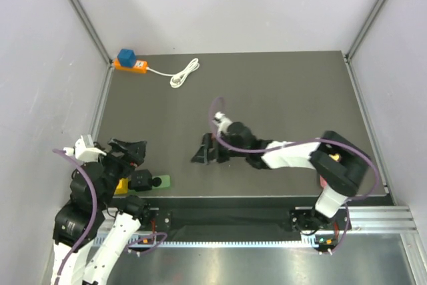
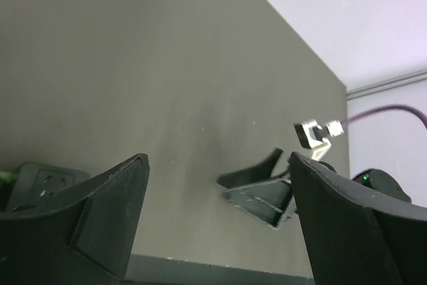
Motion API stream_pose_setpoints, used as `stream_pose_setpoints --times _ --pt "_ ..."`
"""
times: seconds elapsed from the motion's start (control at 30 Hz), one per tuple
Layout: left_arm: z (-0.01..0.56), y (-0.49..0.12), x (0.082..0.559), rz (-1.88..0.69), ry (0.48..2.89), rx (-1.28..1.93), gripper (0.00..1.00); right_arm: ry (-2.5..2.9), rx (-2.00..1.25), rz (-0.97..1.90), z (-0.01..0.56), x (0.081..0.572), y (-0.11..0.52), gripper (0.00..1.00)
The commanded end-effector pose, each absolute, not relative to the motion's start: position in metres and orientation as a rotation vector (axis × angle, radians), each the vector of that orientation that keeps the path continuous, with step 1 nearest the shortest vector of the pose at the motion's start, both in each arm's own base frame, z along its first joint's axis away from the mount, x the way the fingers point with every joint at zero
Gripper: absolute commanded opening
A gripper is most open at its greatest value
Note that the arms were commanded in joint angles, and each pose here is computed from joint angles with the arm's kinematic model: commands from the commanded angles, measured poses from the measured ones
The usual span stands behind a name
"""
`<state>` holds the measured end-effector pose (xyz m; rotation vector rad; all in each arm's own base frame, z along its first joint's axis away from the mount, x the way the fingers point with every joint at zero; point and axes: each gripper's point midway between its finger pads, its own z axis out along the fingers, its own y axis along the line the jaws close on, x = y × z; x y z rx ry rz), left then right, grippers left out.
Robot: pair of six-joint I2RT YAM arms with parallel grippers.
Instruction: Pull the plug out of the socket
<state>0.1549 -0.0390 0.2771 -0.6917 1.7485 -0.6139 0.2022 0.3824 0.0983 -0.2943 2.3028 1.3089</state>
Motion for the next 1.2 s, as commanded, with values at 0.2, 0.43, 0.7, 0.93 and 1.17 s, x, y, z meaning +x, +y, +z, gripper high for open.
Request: stream_pose_setpoints --times 0.2,0.43,0.7,0.93,1.17 --pt "0.279 -0.039 0.14 -0.552 1.879 -0.623 0.87 1.952 -0.865 1.476 0.115 0.144 0.517 0.93" --pt "0.293 -0.031 0.131 -0.526 1.851 -0.614 0.87 1.753 -1.318 1.203 0.075 0.136 0.535 0.93" --pt "0.292 -0.032 0.128 -0.53 1.861 -0.6 0.87 1.6 -1.588 0.962 0.043 0.139 0.546 0.86" --pt "0.289 -0.029 0.126 -0.513 1.872 -0.603 0.86 1.55 -1.707 0.902 0.028 0.132 0.554 0.69" --pt "0.285 -0.032 0.128 -0.52 1.88 -0.609 0.85 1.551 -1.696 0.812 0.025 0.144 0.55 0.41"
